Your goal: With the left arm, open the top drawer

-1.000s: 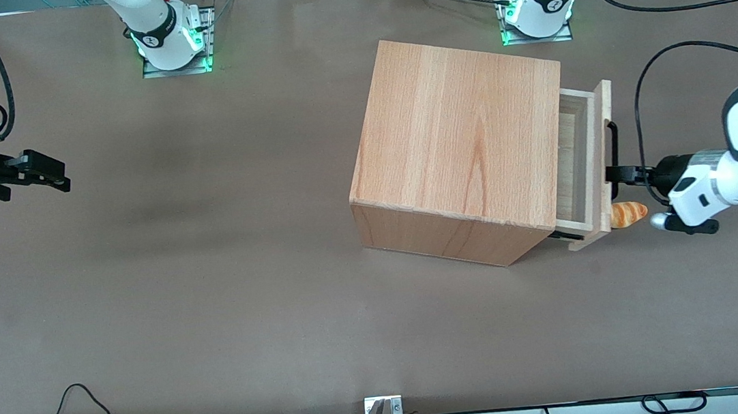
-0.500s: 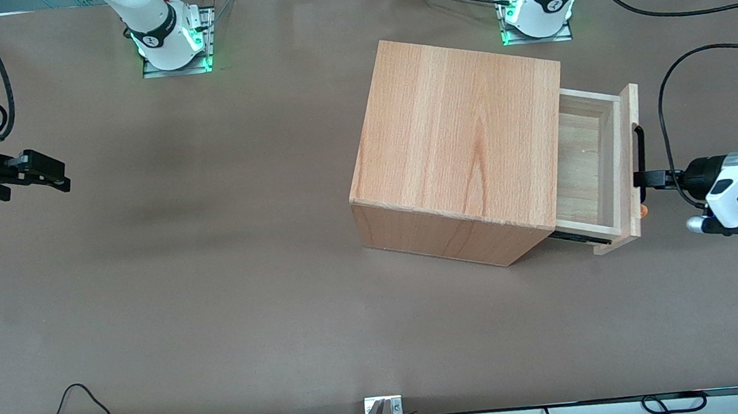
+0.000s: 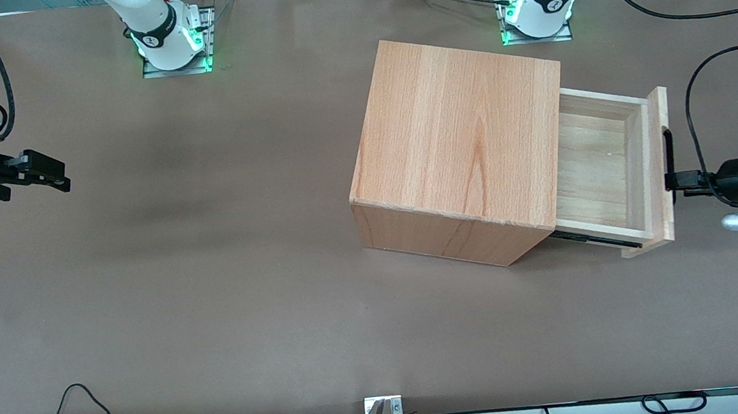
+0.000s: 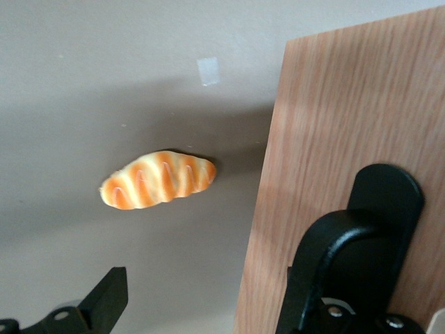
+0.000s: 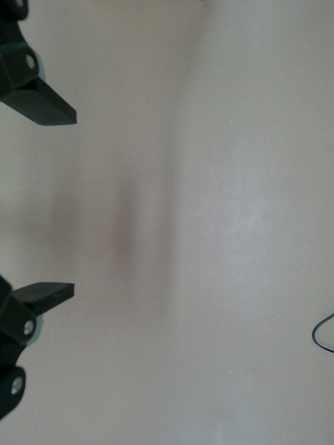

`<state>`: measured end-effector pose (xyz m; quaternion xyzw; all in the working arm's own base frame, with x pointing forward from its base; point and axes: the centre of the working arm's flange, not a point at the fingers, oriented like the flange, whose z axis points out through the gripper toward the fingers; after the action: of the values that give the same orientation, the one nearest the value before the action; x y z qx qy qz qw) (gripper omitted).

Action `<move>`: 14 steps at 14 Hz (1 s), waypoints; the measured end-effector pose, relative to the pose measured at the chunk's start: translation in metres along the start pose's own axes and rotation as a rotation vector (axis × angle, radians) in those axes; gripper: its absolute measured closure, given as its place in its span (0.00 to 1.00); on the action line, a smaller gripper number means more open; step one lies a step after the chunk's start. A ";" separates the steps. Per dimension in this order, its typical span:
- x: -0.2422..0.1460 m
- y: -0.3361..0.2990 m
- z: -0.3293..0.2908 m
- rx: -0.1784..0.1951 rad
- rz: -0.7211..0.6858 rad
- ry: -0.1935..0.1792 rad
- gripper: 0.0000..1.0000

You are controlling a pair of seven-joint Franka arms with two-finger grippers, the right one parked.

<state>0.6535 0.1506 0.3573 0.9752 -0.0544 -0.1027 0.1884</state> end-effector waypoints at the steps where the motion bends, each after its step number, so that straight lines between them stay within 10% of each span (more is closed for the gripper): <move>1: -0.002 -0.007 -0.003 0.000 -0.004 0.009 0.00; 14: -0.008 -0.043 -0.018 0.000 -0.027 0.059 0.00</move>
<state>0.6521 0.1978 0.3589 0.9785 -0.0354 -0.0762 0.1884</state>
